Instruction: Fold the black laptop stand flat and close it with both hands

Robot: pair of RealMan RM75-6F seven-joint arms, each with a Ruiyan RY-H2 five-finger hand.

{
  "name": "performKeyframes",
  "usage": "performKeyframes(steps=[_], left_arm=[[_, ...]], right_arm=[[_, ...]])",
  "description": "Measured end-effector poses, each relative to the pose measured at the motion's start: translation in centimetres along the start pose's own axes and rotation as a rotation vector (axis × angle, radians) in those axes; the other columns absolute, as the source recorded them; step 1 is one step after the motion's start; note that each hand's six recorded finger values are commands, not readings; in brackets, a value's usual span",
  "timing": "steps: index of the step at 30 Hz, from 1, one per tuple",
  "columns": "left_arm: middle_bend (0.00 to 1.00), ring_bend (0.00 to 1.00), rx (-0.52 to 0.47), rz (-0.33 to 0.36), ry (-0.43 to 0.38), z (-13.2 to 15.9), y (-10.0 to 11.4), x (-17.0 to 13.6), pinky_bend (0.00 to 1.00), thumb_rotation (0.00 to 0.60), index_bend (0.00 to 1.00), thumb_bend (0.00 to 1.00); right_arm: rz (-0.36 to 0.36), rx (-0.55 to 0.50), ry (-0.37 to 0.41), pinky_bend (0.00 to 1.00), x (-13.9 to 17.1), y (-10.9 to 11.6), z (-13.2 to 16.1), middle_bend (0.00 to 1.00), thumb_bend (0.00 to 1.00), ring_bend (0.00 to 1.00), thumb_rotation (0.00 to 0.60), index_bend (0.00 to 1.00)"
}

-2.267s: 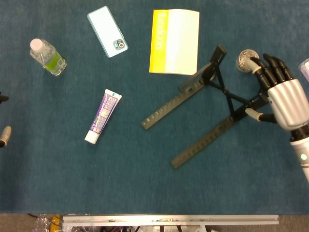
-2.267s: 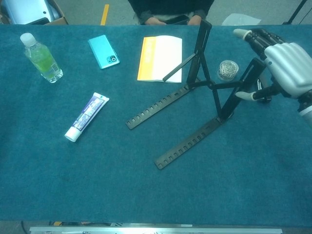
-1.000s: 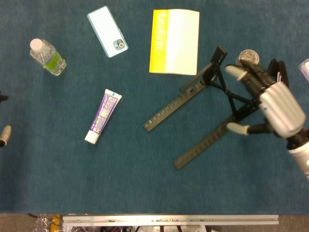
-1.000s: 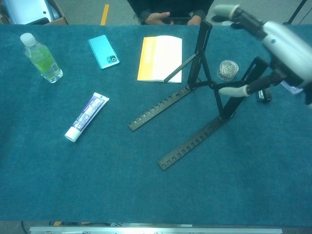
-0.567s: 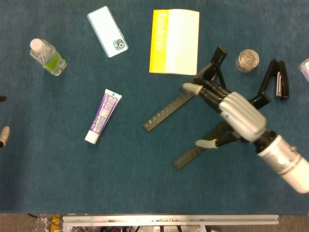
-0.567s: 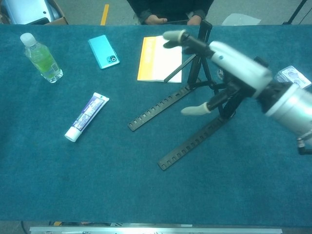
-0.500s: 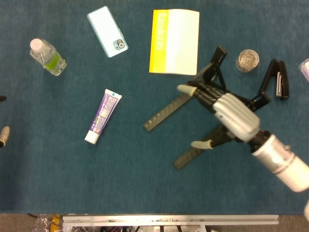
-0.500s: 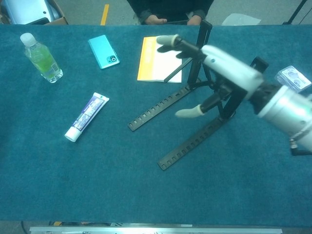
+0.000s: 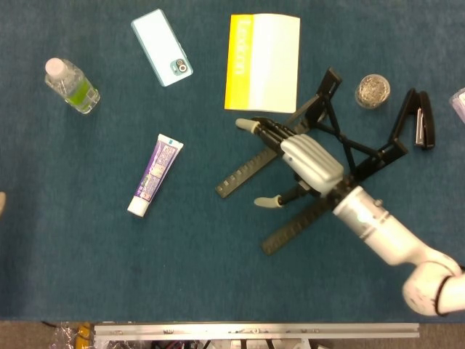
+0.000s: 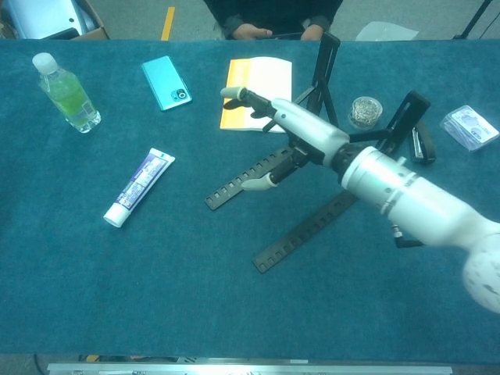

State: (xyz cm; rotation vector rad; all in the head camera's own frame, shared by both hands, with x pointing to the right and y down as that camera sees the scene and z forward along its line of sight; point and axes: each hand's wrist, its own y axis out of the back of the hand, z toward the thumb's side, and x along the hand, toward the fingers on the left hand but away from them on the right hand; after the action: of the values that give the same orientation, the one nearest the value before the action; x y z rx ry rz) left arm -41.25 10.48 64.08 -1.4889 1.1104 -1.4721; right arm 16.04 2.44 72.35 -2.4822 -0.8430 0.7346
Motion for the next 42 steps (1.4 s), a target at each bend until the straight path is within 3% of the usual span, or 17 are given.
performKeyframes(steps=[10,24,36,42], left_arm=[[0.18,0.19,-0.006,-0.002,0.000,-0.1,-0.1,0.0,0.18,0.600,0.21,0.32],[0.18,0.19,-0.011,-0.012,-0.007,0.2,-0.5,0.1,0.18,0.600,0.21,0.32],[0.18,0.18,-0.009,-0.021,-0.017,0.5,-1.0,0.5,0.18,0.600,0.19,0.32],[0.18,0.18,-0.008,-0.020,-0.015,0.5,-1.0,0.5,0.18,0.600,0.19,0.32]], right_arm=[[-0.001,-0.033,-0.077,0.11,-2.6,-0.9,-2.8,0.12,0.00,0.02,0.600,0.00],[-0.026,-0.011,-0.151,0.09,-0.7,0.3,-6.9,0.12,0.00,0.01,0.600,0.00],[-0.050,0.039,-0.184,0.09,0.2,1.3,-8.0,0.12,0.00,0.00,0.600,0.00],[-0.022,0.023,-0.138,0.09,0.4,0.8,-6.6,0.12,0.00,0.00,0.600,0.00]])
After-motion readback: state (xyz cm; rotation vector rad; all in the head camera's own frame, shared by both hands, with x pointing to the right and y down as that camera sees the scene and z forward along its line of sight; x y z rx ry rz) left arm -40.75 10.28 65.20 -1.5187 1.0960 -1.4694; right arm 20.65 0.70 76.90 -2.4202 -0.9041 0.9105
